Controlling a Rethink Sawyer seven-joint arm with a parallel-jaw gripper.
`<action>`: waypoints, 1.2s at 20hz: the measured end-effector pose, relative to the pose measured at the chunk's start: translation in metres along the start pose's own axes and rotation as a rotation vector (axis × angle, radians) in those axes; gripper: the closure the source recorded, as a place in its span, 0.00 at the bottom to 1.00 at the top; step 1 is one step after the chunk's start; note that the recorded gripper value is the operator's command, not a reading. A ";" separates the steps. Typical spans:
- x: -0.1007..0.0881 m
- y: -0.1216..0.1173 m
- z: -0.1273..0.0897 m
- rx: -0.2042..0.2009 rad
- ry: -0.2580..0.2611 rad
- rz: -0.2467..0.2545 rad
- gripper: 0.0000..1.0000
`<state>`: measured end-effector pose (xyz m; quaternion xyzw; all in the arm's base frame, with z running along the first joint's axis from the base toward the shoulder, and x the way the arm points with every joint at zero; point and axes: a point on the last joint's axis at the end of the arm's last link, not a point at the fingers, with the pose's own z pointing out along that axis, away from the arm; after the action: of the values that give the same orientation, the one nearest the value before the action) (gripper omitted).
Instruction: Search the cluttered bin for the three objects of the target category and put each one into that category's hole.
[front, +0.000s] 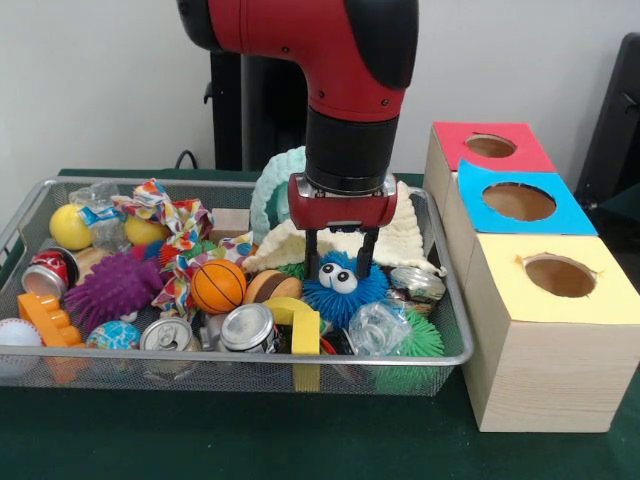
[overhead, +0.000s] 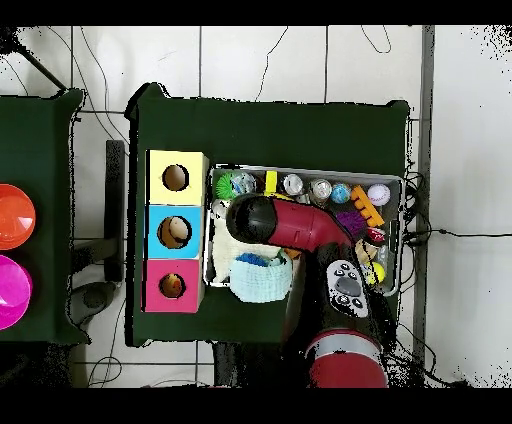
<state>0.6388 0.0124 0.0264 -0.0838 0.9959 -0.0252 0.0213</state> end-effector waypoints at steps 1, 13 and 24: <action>0.002 0.000 0.003 -0.002 0.004 0.002 0.00; 0.011 0.003 0.018 -0.013 0.031 0.004 0.00; 0.010 0.002 0.018 -0.014 0.031 0.010 1.00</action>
<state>0.6291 0.0114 0.0085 -0.0786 0.9967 -0.0195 0.0055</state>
